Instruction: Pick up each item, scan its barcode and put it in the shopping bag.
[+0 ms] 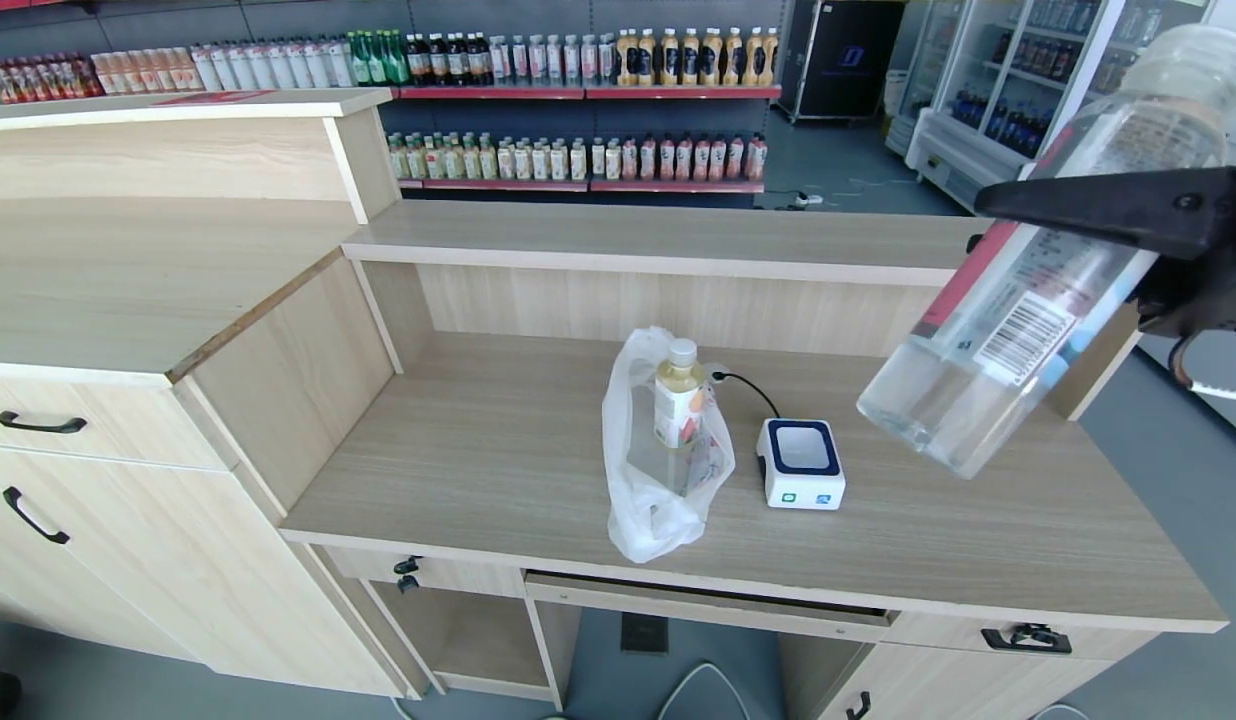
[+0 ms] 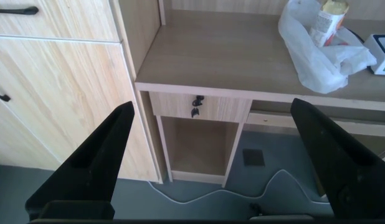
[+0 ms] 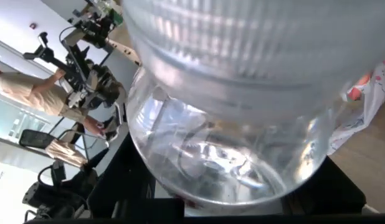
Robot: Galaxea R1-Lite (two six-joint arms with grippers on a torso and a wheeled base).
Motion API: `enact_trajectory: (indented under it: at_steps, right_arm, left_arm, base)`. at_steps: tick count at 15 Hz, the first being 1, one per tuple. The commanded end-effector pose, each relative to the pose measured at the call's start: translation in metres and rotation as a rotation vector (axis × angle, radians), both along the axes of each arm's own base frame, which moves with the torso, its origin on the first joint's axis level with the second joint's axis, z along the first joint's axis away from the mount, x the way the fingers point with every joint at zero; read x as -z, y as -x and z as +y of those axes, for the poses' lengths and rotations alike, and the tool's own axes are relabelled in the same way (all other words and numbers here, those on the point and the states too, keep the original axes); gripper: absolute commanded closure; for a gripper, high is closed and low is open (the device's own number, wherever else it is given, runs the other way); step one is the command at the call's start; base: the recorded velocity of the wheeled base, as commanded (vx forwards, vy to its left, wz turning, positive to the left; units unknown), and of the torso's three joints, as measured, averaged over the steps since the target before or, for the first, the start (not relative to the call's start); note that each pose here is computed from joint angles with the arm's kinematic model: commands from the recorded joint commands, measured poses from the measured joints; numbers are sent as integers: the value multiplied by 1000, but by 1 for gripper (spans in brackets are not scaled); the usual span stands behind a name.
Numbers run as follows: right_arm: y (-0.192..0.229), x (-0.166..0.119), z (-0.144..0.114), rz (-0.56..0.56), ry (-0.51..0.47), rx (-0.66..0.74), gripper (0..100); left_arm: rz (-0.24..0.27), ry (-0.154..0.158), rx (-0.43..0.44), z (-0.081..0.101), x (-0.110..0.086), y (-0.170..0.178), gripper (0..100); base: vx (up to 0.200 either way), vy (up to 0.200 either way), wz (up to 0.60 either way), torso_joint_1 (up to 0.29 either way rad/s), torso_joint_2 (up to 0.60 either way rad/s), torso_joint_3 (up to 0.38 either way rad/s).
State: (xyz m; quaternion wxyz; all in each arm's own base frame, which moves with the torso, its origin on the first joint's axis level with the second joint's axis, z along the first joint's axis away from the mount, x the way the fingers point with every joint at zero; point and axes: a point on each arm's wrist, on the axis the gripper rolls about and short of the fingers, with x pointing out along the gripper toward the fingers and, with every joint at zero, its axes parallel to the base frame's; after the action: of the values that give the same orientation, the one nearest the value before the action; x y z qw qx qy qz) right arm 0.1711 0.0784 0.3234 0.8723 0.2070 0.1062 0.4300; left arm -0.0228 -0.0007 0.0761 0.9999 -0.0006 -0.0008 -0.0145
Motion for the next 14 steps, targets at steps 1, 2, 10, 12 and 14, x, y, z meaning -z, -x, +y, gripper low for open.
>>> enact_trajectory:
  at_steps: [1,2,10,12,14]
  right_arm:
    - [34,-7,2,-21,-10,-92,100]
    - [48,-9,2,-14,-7,-130,100]
    - [63,-10,-1,-71,18,-167,100]
    - [68,-2,-4,-57,26,-167,100]
    - [72,5,-7,-46,32,-163,100]
  left_arm:
    - [0,0,0,0,0,0,0]
    - [0,0,0,0,0,0,0]
    - [0,0,0,0,0,0,0]
    - [0,0,0,0,0,0,0]
    - [0,0,0,0,0,0,0]
  base:
    - [0,0,0,0,0,0]
    - [0,0,0,0,0,0]
    - [0,0,0,0,0,0]
    - [0,0,0,0,0,0]
    - [0,0,0,0,0,0]
